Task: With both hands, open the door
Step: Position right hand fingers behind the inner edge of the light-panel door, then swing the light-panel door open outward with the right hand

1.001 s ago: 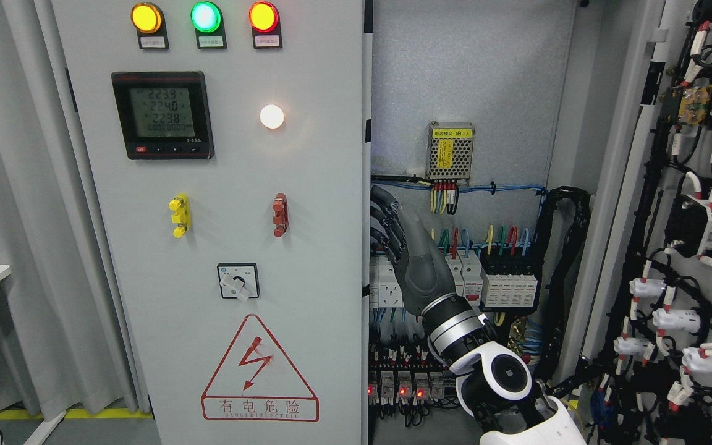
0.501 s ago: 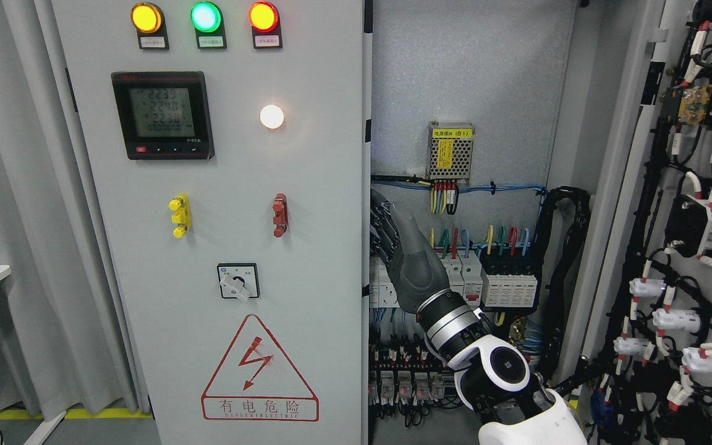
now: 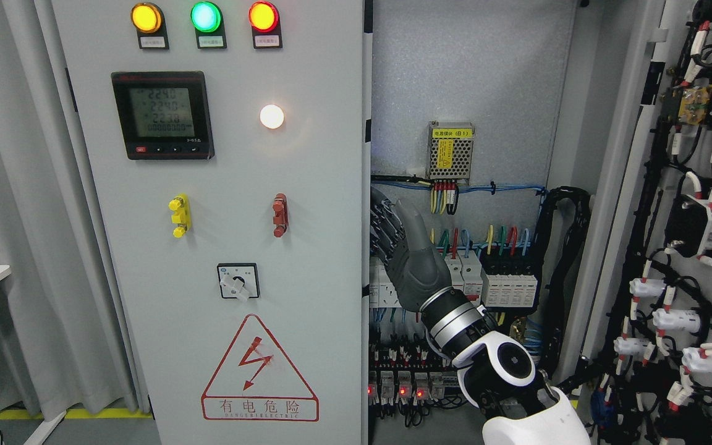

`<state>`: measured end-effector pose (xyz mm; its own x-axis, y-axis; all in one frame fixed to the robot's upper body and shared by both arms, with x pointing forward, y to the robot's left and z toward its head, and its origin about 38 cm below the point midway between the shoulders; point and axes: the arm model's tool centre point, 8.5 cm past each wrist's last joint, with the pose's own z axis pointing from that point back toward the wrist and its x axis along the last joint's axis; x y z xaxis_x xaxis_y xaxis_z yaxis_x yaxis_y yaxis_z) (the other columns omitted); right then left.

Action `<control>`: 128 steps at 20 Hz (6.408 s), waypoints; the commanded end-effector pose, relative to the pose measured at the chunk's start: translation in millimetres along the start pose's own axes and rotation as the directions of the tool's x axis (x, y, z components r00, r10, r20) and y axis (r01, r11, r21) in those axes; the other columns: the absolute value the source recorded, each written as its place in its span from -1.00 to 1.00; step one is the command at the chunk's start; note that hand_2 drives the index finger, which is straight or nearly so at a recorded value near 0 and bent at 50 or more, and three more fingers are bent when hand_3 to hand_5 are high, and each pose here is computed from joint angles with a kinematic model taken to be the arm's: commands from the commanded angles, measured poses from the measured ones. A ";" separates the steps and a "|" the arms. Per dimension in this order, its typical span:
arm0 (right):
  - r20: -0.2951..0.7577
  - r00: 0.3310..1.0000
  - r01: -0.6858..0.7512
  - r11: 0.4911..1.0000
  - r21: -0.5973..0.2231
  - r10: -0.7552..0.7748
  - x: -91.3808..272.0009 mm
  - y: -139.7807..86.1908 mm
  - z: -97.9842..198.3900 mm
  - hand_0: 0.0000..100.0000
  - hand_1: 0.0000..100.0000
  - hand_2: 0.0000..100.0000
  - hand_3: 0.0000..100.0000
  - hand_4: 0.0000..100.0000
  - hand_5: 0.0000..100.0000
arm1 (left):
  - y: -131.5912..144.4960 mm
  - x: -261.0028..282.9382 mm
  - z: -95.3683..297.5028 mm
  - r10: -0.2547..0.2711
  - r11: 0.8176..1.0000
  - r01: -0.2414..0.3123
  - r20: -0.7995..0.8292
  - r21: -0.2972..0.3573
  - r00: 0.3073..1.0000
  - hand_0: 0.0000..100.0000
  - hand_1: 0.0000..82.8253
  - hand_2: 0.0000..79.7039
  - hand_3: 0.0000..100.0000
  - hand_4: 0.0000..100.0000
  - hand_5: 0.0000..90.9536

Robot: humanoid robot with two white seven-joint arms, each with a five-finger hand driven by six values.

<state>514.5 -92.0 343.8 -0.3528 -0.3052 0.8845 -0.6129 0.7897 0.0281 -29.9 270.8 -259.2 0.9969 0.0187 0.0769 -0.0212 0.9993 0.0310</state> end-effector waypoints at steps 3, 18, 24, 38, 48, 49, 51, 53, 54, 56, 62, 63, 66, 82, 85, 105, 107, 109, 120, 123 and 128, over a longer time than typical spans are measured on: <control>0.021 0.997 0.067 0.997 0.027 -0.068 4.8 -5.2 2.0 -0.56 -1.00 -1.00 -1.00 -1.00 -1.00 | 7.9 2.0 0.1 0.002 1.000 -0.002 -0.010 0.013 1.000 -0.42 -1.00 -0.93 -0.94 -0.93 -1.00; -0.031 0.994 0.103 0.993 0.054 -0.102 -0.9 -5.6 2.6 -0.56 -1.00 -1.00 -1.00 -1.00 -1.00 | 11.8 13.0 -0.8 -0.001 1.000 0.001 0.004 0.019 1.000 -0.42 -1.00 -0.93 -0.95 -0.93 -1.00; -0.022 0.994 0.106 0.991 0.083 -0.104 2.1 -6.7 3.8 -0.56 -1.00 -1.00 -1.00 -1.00 -1.00 | 11.8 12.2 -0.7 -0.001 1.000 0.001 0.004 0.019 1.000 -0.42 -1.00 -0.93 -0.94 -0.93 -1.00; -0.040 0.993 0.112 0.986 0.125 -0.108 2.2 -2.6 5.4 -0.56 -1.00 -1.00 -1.00 -1.00 -1.00 | 11.9 9.4 -0.4 -0.001 1.000 0.001 0.001 0.019 1.000 -0.42 -1.00 -0.93 -0.94 -0.93 -1.00; -0.018 0.993 0.114 0.981 0.159 -0.113 9.2 -3.6 8.7 -0.56 -1.00 -1.00 -1.00 -1.00 -1.00 | 10.9 7.4 -0.3 0.000 1.000 0.000 -0.003 0.018 1.000 -0.42 -1.00 -0.93 -0.94 -0.93 -1.00; -0.018 0.993 0.114 0.981 0.159 -0.113 9.2 -3.6 8.7 -0.56 -1.00 -1.00 -1.00 -1.00 -1.00 | 9.9 7.4 -0.4 0.000 1.000 0.000 -0.003 0.016 1.000 -0.42 -1.00 -0.93 -0.94 -0.93 -1.00; -0.017 0.993 0.114 0.981 0.160 -0.113 9.5 -3.9 8.8 -0.56 -1.00 -1.00 -1.00 -1.00 -1.00 | 9.9 7.4 -0.4 0.000 1.000 0.000 -0.003 0.016 1.000 -0.42 -1.00 -0.93 -0.94 -0.93 -1.00; -0.012 0.993 0.115 0.982 0.153 -0.115 11.0 -6.6 9.4 -0.56 -1.00 -1.00 -1.00 -1.00 -1.00 | 9.8 7.9 -0.5 0.000 1.000 0.000 -0.001 0.016 1.000 -0.42 -1.00 -0.93 -0.94 -0.93 -1.00; -0.007 0.993 0.115 0.982 0.151 -0.115 11.9 -7.9 9.8 -0.56 -1.00 -1.00 -1.00 -1.00 -1.00 | 9.8 7.9 -0.5 0.000 1.000 0.000 -0.001 0.016 1.000 -0.42 -1.00 -0.93 -0.94 -0.93 -1.00; -0.002 0.993 0.113 0.982 0.150 -0.114 13.0 -8.2 9.8 -0.56 -1.00 -1.00 -1.00 -1.00 -1.00 | 9.8 7.9 -0.5 0.000 1.000 0.000 -0.001 0.016 1.000 -0.42 -1.00 -0.93 -0.94 -0.93 -1.00; 0.010 0.993 0.113 0.982 0.154 -0.115 15.7 -7.3 12.4 -0.56 -1.00 -1.00 -1.00 -1.00 -1.00 | 9.8 7.9 -0.5 0.000 1.000 0.000 -0.001 0.016 1.000 -0.42 -1.00 -0.93 -0.94 -0.93 -1.00; 0.011 0.993 0.113 0.982 0.155 -0.116 15.3 -6.8 13.5 -0.56 -1.00 -1.00 -1.00 -1.00 -1.00 | 9.8 7.9 -0.5 0.000 1.000 0.000 -0.001 0.016 1.000 -0.42 -1.00 -0.93 -0.95 -0.93 -1.00; 0.014 0.993 0.111 0.981 0.159 -0.115 16.4 -5.0 14.1 -0.56 -1.00 -1.00 -1.00 -1.00 -1.00 | 9.8 7.9 -0.5 0.000 1.000 0.000 -0.001 0.016 1.000 -0.42 -1.00 -0.93 -0.94 -0.93 -1.00; 0.012 0.991 0.132 0.971 0.198 -0.137 16.1 -0.6 15.2 -0.56 -1.00 -1.00 -1.00 -1.00 -1.00 | 9.8 6.9 -0.3 0.000 1.000 0.000 -0.003 0.016 1.000 -0.42 -1.00 -0.93 -0.94 -0.93 -1.00; 0.015 0.990 0.131 0.972 0.197 -0.137 14.9 -0.6 17.3 -0.56 -1.00 -1.00 -1.00 -1.00 -1.00 | 11.9 8.4 -0.3 0.000 1.000 0.001 -0.001 0.019 1.000 -0.42 -1.00 -0.93 -0.94 -0.93 -1.00; 0.025 0.991 0.112 0.930 0.349 -0.129 17.5 48.9 23.6 -0.56 -1.00 -1.00 -1.00 -1.00 -1.00 | 11.7 11.2 -0.6 -0.001 1.000 0.001 0.007 0.018 1.000 -0.42 -1.00 -0.93 -0.94 -0.94 -1.00; 0.010 0.993 0.107 0.920 0.377 -0.119 13.7 60.7 22.6 -0.56 -1.00 -1.00 -1.00 -1.00 -1.00 | 11.7 11.2 -0.6 -0.001 1.000 0.001 0.007 0.018 1.000 -0.42 -1.00 -0.93 -0.94 -0.93 -1.00; -0.011 0.993 0.111 0.907 0.406 -0.117 8.9 69.3 22.5 -0.56 -1.00 -1.00 -1.00 -1.00 -1.00 | 12.7 11.3 -0.6 -0.001 1.000 0.001 0.007 0.020 1.000 -0.42 -1.00 -0.93 -0.94 -0.93 -1.00; -0.114 0.983 0.180 0.851 0.493 -0.142 -31.5 117.8 43.7 -0.56 -1.00 -1.00 -1.00 -1.00 -1.00 | 15.6 11.5 -0.3 -0.002 1.000 0.002 0.008 0.025 1.000 -0.42 -1.00 -0.93 -0.94 -0.93 -1.00; -0.135 0.980 0.198 0.799 0.567 -0.148 -37.8 137.0 52.9 -0.56 -1.00 -1.00 -1.00 -1.00 -1.00 | 14.6 11.5 -0.4 -0.002 1.000 0.001 0.008 0.023 1.000 -0.42 -1.00 -0.93 -0.94 -0.93 -1.00; -0.154 0.978 0.209 0.740 0.639 -0.143 -41.7 156.6 58.9 -0.56 -1.00 -1.00 -1.00 -1.00 -1.00 | 15.6 11.5 -0.3 -0.002 1.000 0.002 0.008 0.025 1.000 -0.42 -1.00 -0.93 -0.94 -0.93 -1.00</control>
<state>422.5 -19.7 299.0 -0.1804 -0.3612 0.9149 -0.9502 0.3043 -0.0672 1.1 270.8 -260.0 0.9932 0.0168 0.1154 -0.0203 0.9993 0.0299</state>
